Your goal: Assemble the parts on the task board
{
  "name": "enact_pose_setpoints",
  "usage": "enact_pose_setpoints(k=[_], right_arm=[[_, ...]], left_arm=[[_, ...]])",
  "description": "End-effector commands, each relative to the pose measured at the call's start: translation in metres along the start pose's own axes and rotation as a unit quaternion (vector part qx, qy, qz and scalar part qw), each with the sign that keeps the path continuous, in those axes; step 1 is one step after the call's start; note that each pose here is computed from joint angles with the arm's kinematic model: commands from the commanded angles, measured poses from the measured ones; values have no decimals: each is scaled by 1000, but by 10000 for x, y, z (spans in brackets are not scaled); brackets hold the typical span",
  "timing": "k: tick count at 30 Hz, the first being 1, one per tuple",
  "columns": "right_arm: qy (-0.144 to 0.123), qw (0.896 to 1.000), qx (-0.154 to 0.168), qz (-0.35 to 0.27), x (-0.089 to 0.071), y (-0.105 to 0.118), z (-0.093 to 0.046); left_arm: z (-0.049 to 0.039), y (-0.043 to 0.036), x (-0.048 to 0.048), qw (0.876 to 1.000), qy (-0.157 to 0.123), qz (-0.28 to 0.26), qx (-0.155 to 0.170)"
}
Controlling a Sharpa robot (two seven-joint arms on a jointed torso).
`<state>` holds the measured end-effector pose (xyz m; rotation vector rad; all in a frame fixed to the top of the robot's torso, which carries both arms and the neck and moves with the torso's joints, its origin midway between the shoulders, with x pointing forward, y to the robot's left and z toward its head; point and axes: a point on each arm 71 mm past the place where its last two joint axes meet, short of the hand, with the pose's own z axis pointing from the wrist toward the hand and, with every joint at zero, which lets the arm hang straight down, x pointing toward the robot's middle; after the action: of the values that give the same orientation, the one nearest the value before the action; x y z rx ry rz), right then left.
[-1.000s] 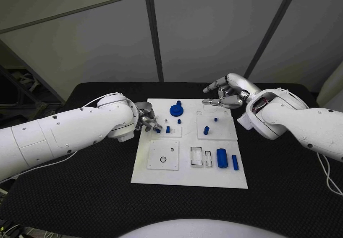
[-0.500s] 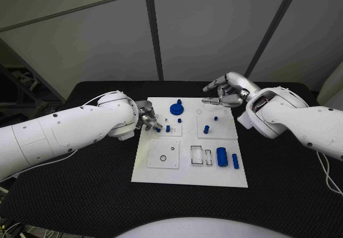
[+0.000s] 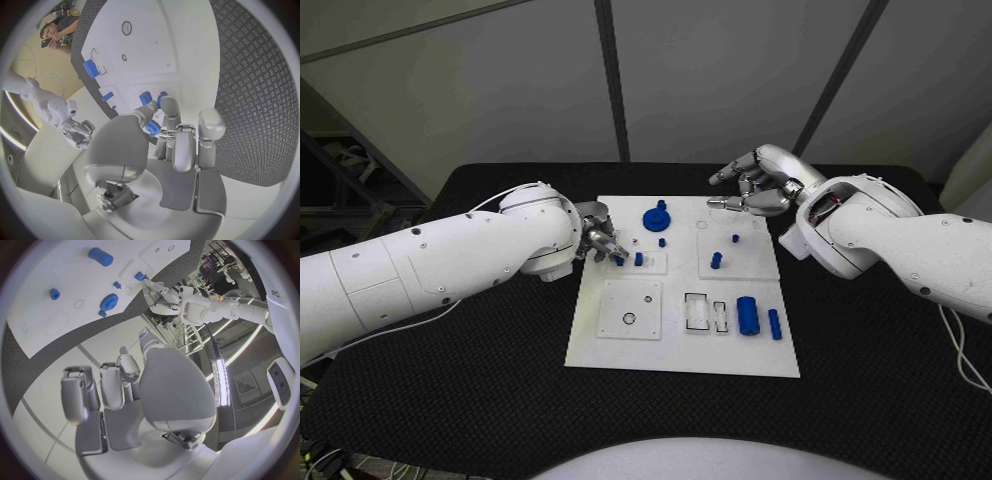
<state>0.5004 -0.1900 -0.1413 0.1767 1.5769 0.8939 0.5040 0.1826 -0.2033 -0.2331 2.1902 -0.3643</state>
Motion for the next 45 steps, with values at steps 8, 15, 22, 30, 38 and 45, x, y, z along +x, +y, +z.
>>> enact_pose_setpoints(k=[8, 15, 22, 30, 38, 45], right_arm=[[3, 1000, -2, -2, -9, 9, -3], [3, 1000, -2, -2, -7, 10, -1], [3, 1000, -2, -2, -8, 7, -1], [3, 1000, -2, -2, -9, 6, -2], [3, 1000, -1, -2, -11, 3, -3], [3, 1000, -2, -2, -9, 5, -2]], left_arm=[[15, 14, 85, 1000, 25, 15, -7], [14, 15, 90, 999, 27, 16, -7], [15, 29, 89, 999, 28, 17, -10], [23, 52, 87, 999, 32, 20, -14], [27, 65, 86, 999, 35, 21, -18], [33, 70, 83, 999, 35, 21, -18]])
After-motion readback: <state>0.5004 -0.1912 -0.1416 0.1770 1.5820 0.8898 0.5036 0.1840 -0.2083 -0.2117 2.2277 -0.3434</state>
